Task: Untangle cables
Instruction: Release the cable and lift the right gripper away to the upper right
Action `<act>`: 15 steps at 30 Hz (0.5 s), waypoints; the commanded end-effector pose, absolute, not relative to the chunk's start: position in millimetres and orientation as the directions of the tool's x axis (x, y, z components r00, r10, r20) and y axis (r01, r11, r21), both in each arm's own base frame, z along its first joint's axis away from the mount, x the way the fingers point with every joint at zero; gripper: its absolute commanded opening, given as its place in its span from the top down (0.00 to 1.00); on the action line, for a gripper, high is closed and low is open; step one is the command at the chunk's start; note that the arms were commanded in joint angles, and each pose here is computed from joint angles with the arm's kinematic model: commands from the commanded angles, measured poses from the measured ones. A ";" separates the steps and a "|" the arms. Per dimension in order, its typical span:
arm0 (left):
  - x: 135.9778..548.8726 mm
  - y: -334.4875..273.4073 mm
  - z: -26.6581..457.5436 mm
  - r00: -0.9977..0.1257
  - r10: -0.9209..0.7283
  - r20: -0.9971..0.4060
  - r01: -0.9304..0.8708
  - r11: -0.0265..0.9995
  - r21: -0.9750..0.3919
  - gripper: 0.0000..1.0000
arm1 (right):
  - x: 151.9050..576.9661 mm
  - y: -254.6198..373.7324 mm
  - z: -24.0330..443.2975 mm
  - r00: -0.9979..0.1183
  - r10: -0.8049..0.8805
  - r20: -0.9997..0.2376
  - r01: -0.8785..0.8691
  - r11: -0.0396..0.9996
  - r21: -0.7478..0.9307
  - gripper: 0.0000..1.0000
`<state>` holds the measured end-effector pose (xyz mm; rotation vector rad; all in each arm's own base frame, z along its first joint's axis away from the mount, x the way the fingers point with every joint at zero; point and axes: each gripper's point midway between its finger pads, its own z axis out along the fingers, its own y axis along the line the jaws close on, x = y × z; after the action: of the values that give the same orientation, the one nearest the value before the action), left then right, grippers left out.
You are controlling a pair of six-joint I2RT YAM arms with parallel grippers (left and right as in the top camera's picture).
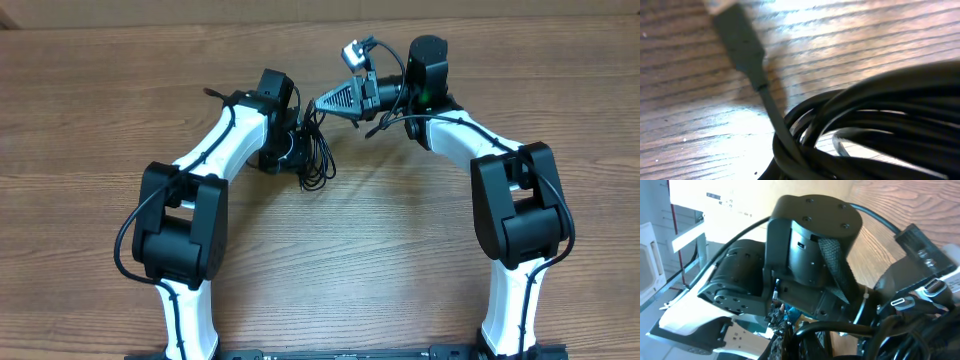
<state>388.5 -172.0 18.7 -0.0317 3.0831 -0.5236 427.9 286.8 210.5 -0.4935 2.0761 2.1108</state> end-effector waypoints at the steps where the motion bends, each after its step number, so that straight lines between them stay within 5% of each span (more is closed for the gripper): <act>1: 352.7 -130.1 -36.4 -0.990 -0.044 0.136 -0.063 0.989 -0.135 0.96 | 439.7 243.3 336.3 -0.800 -0.042 -0.599 -0.596 -0.066 0.800 0.96; 15: 352.7 -129.6 -35.4 -0.989 -0.045 0.139 -0.064 0.989 -0.135 0.96 | 434.4 216.6 382.1 -0.729 -0.091 -0.678 -0.674 -0.073 0.735 0.96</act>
<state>370.3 -149.0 -1.0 -0.0876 3.1789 -0.3974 440.4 211.1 396.3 -0.7863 1.7332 1.8058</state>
